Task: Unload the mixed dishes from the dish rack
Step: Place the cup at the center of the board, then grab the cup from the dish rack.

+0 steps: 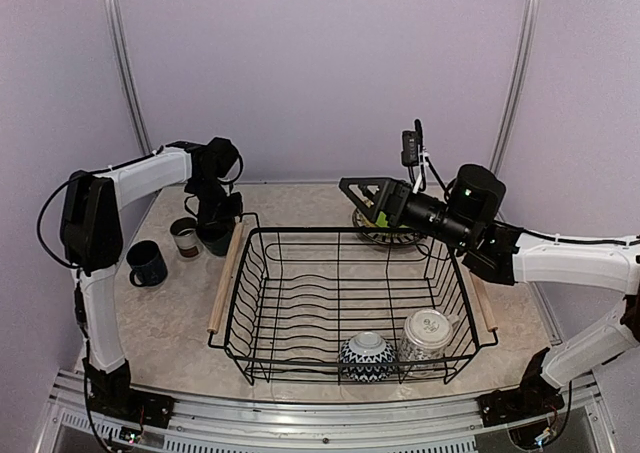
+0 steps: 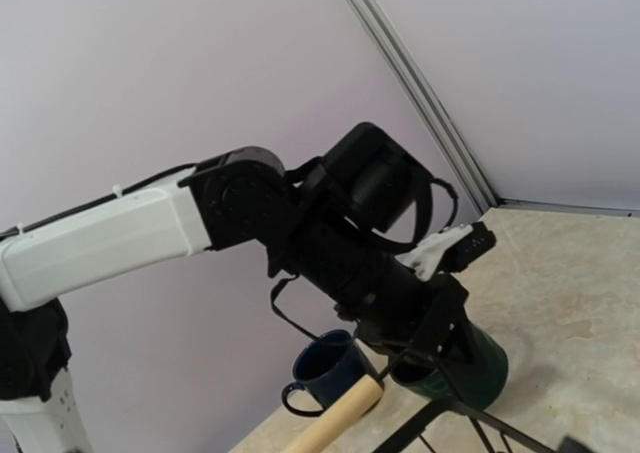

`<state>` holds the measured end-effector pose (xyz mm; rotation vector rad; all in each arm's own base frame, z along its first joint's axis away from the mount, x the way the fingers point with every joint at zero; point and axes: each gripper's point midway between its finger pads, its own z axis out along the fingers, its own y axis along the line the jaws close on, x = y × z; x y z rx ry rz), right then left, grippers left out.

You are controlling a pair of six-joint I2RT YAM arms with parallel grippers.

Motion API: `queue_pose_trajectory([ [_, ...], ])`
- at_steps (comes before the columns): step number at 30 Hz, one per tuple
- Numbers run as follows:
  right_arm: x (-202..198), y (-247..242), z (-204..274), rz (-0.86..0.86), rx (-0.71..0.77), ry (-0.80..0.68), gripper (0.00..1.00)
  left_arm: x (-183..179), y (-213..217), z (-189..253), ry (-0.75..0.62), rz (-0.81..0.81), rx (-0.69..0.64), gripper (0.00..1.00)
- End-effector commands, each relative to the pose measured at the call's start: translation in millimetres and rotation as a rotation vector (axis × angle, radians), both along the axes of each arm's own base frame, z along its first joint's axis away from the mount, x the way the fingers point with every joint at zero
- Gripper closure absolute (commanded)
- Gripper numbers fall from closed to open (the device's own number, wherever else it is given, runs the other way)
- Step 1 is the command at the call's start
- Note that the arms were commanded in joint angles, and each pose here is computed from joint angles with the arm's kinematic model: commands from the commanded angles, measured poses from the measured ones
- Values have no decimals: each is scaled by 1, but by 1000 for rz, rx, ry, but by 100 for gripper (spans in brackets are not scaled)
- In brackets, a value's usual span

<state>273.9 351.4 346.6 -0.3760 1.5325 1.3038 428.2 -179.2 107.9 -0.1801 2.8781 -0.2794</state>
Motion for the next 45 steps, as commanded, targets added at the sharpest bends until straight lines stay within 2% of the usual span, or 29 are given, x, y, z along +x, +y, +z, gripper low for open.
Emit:
queue_pose_trajectory([
  [1,-2,-8,6,-12,20,-15,0,4,3,2,-28,-74,139,94],
  [12,-4,-10,5,-16,20,-8,0,-1,-5,-18,33,-162,147,80],
  [17,-2,-12,3,-33,-9,-6,0,0,-2,-19,34,-158,161,79],
  [27,2,-16,2,-70,-60,-4,0,3,10,-5,-2,-139,198,56],
  [32,12,-20,-10,-128,-208,30,0,2,12,14,-50,-136,189,42],
  [37,19,-36,-38,-193,-493,98,0,-1,8,44,-128,-141,137,31],
  [41,2,-53,-63,-147,-691,160,0,-3,9,66,-189,-136,111,24],
  [45,-25,-65,-73,-51,-814,211,0,-5,13,92,-259,-121,82,23],
])
